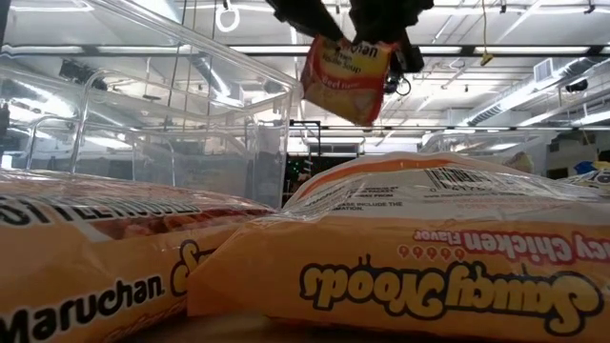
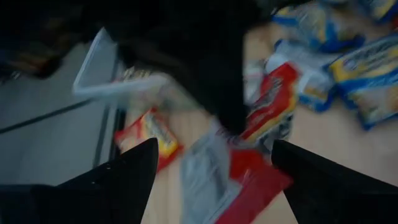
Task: Sort Maruchan noodles
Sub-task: Put the orange noodle pack into the top left transparent bin
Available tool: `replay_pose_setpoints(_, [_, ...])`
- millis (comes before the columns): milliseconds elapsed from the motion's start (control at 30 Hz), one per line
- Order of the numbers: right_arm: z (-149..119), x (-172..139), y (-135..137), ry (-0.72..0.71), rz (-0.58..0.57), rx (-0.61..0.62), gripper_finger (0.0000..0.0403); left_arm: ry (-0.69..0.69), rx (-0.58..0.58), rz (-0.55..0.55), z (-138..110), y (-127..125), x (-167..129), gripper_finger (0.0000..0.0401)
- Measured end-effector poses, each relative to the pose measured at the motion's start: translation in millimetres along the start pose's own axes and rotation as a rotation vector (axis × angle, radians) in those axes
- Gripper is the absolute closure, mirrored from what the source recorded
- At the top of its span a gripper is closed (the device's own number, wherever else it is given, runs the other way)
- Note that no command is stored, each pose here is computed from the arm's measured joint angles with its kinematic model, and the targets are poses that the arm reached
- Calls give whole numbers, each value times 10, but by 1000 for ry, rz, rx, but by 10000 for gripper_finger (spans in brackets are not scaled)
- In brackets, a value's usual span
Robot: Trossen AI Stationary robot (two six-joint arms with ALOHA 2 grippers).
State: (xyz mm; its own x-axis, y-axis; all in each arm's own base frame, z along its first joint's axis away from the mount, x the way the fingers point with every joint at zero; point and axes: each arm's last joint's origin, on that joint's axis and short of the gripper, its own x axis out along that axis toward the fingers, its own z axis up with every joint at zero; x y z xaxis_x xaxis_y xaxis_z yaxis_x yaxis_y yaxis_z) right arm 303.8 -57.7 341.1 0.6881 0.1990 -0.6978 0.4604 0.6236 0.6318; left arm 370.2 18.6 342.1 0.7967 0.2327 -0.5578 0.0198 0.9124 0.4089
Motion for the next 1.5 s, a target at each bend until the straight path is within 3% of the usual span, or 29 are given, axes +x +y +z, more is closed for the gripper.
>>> replay_pose_setpoints(200, [64,257,-75,29,-39,33,400,104,64,-17,-95,-66,62,86])
replay_pose_setpoints(367, [133,298,-125,2,-45,27,400,198,155,-61,-203,-170,239,86])
replay_pose_setpoints(633, [166,254,-205,0,-70,22,400,246,176,19,-248,-160,382,90])
replay_pose_setpoints(1033, [215,304,-194,-21,-36,0,400,215,225,49,-226,-121,422,169])
replay_pose_setpoints(1167, [220,304,-187,-22,-25,-18,400,243,223,95,-248,-73,430,180])
replay_pose_setpoints(1500, [222,288,-184,2,-4,-47,400,325,232,75,-316,-130,403,201])
